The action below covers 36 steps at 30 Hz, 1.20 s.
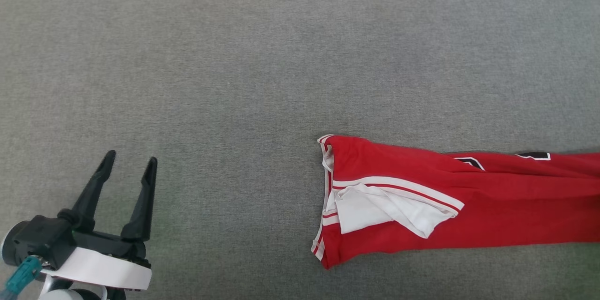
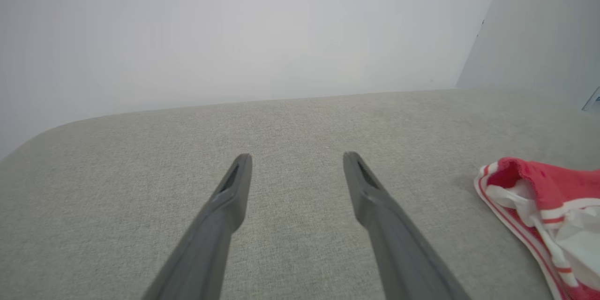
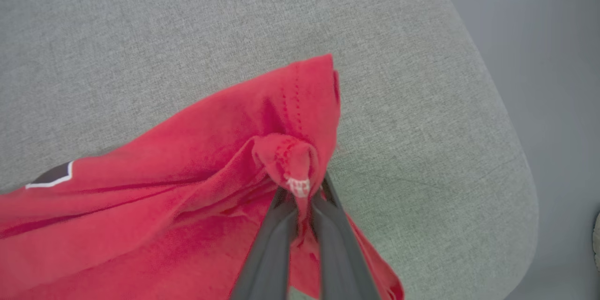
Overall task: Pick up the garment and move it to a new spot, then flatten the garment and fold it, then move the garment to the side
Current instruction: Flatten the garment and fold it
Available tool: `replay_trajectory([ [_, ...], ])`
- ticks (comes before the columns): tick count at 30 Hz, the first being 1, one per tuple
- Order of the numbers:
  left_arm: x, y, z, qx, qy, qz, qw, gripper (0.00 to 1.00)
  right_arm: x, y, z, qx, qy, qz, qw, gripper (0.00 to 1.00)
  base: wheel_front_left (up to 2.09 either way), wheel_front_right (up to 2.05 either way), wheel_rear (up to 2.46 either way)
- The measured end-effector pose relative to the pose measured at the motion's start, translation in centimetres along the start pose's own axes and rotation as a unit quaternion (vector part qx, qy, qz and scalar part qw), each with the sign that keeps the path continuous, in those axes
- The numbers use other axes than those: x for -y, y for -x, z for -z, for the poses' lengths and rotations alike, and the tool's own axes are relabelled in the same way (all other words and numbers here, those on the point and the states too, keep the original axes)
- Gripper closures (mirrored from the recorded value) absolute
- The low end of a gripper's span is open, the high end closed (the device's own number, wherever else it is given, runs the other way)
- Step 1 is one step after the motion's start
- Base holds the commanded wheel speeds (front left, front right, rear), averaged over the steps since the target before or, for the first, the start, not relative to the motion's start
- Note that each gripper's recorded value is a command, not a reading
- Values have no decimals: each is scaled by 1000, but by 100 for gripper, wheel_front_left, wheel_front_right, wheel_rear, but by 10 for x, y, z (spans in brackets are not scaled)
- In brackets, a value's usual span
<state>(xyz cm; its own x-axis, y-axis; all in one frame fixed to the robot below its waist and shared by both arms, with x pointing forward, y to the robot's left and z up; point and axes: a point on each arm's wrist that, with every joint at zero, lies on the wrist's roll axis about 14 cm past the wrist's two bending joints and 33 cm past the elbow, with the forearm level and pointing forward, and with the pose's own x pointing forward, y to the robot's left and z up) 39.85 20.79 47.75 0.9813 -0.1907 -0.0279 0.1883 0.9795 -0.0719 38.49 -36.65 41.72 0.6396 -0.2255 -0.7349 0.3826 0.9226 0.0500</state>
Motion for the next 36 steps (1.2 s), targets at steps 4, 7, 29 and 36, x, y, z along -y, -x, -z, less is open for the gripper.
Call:
replay_trajectory([
  [4, 0, -3, 0, 0, 2, 3, 1000, 0, -3, 4, -3, 7, 5, -5, 1000, 100, 0, 0, 0],
  [7, 1, -3, 0, 1, 2, 4, 1000, 0, -10, 6, -2, 9, 12, -14, 1000, 100, 0, 0, 0],
  [29, -6, 24, 6, -12, 23, -26, 999, 0, -270, 87, 63, -39, 198, -374, 905, 100, 0, 0, 0],
  [36, -12, 32, 3, -8, 25, -42, 999, 0, -315, 97, 86, -59, 244, -426, 869, 100, 0, 0, 0],
])
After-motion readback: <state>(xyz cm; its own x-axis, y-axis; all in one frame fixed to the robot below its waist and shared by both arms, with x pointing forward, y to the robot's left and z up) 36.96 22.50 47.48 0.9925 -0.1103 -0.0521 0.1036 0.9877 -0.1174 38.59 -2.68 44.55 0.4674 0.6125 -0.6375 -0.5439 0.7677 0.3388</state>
